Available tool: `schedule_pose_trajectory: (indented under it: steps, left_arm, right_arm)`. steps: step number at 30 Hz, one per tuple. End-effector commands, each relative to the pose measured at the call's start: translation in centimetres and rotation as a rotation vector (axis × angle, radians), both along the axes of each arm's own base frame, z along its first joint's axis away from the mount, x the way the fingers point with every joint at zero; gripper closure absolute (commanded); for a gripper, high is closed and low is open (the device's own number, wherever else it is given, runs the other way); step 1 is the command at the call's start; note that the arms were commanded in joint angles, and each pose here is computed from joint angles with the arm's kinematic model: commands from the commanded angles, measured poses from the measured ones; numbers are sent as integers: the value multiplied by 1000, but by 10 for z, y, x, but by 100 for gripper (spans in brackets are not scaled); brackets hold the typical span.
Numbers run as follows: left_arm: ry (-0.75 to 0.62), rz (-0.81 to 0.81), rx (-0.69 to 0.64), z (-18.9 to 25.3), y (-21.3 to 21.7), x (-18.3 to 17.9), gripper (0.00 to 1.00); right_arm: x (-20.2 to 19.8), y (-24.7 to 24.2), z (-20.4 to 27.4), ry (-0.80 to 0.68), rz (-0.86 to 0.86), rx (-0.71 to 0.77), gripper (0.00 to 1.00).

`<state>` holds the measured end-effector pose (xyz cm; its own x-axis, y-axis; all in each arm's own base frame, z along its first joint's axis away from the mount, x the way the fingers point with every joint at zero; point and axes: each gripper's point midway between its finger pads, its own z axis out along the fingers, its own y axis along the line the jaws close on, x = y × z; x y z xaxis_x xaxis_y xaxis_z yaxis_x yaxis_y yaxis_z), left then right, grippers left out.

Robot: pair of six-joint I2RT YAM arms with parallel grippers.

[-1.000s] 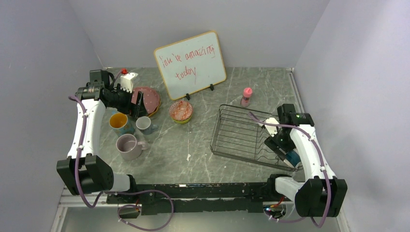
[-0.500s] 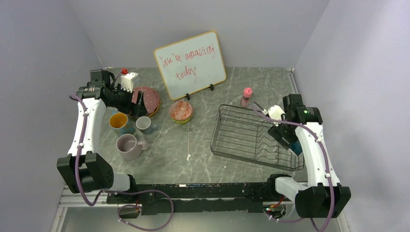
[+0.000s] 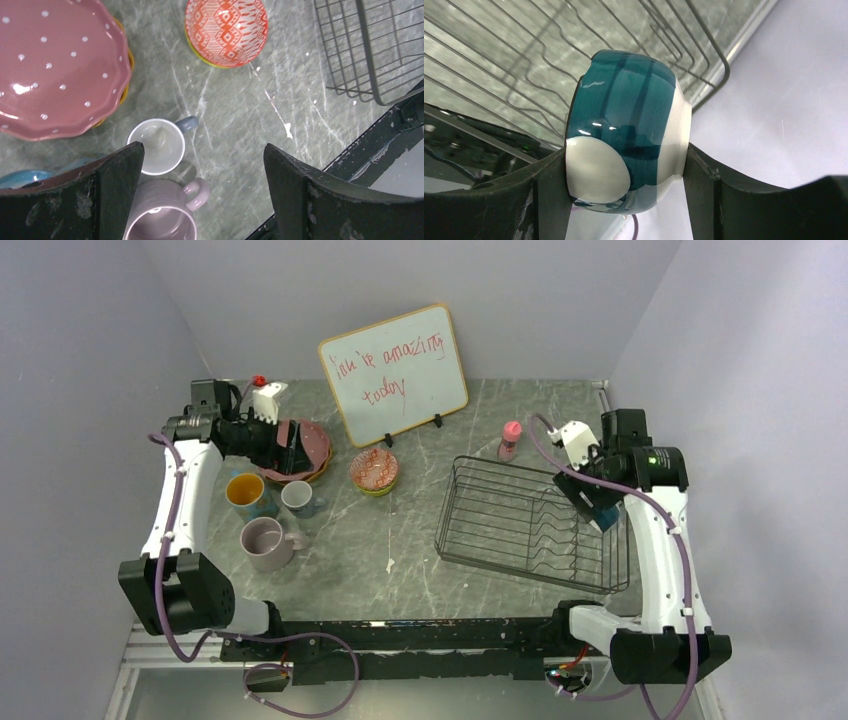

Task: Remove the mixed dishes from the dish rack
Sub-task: Pick up the bowl from the dish rack, then place the bowl at the center of the board.

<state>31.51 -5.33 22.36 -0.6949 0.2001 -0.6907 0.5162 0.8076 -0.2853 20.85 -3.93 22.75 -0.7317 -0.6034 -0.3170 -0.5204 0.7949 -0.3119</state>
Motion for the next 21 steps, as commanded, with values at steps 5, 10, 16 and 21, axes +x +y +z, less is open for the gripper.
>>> schedule_pose_trajectory:
  steps: [5, 10, 16, 21]
  left_arm:
    - [-126, -75, -116, 37, -38, 15, 6]
    - [-120, -111, -218, 44, -61, 20, 6]
    - [-107, -139, -312, 57, -88, 31, 6]
    - [-109, -161, -379, 73, -118, 37, 6]
  right_arm:
    - [48, 61, 56, -256, 87, 333, 100]
    - [67, 92, 83, -382, 148, 510, 100]
    - [91, 130, 118, -507, 224, 752, 100]
    - [111, 154, 142, -589, 272, 946, 100]
